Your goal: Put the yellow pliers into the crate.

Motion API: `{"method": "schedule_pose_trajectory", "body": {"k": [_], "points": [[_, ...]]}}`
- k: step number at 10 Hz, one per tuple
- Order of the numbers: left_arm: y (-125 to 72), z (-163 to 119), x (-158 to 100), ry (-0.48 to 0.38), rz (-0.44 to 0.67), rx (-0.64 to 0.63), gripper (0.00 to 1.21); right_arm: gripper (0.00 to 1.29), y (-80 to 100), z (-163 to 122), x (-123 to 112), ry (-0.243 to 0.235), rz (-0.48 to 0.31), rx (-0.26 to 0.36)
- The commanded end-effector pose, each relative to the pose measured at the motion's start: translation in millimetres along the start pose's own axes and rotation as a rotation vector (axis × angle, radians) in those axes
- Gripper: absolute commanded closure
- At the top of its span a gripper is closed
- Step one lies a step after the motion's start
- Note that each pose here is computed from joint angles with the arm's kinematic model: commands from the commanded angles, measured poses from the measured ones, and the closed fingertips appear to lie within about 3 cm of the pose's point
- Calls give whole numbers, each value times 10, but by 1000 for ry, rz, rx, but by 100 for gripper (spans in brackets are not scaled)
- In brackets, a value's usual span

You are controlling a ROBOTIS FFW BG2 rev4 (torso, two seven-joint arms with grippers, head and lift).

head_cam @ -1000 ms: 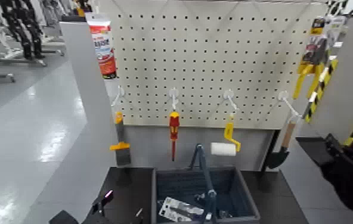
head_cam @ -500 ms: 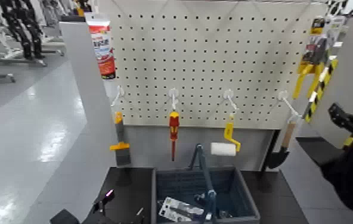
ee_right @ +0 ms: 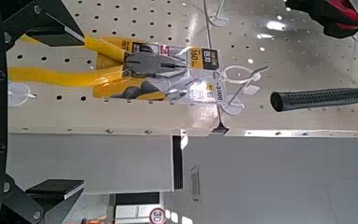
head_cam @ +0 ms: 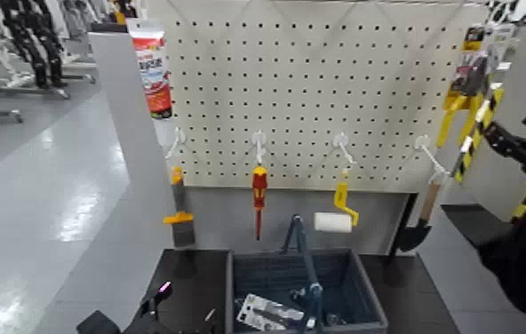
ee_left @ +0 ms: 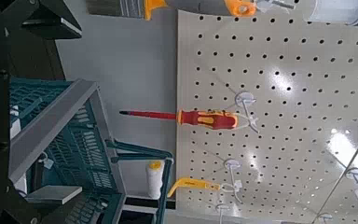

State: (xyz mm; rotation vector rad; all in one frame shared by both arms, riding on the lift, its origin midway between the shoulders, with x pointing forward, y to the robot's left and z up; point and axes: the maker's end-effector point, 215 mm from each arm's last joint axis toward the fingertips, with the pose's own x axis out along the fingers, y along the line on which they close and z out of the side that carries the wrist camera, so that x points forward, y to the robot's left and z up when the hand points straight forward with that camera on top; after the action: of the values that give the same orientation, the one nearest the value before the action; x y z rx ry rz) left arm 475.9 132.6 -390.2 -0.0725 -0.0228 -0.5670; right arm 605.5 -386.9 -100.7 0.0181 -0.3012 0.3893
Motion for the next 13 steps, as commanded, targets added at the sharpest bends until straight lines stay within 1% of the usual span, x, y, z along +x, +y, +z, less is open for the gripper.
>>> {"method": "schedule_pose_trajectory", "body": {"k": [1, 3, 5, 6, 7, 8, 9, 10, 11, 12, 13], "points": [[-10, -2, 7, 0, -3, -1, 13, 21, 43, 62, 243, -9, 80, 54], [-15, 4, 16, -1, -4, 0, 13, 21, 143, 73, 416, -21, 157, 113], [-20, 11, 24, -2, -6, 0, 13, 21, 298, 68, 571, -19, 229, 150], [-20, 11, 24, -2, -6, 0, 13, 21, 365, 66, 624, -23, 266, 178], [-20, 11, 24, -2, -6, 0, 13, 21, 412, 57, 664, -23, 299, 195], [-21, 23, 25, -5, -6, 2, 13, 22, 459, 74, 697, -22, 320, 196], [-13, 24, 23, -5, -5, 2, 13, 43, 505, 78, 726, -13, 332, 195], [-13, 24, 23, -5, -5, 2, 13, 96, 504, 82, 742, -3, 328, 185], [-19, 21, 17, -5, -6, 2, 13, 107, 512, 82, 750, 5, 327, 181], [-19, 21, 17, -5, -6, 2, 13, 107, 522, 66, 752, 21, 328, 172], [-20, 28, 19, -7, -6, 3, 13, 107, 520, 59, 753, 23, 326, 174]]}}
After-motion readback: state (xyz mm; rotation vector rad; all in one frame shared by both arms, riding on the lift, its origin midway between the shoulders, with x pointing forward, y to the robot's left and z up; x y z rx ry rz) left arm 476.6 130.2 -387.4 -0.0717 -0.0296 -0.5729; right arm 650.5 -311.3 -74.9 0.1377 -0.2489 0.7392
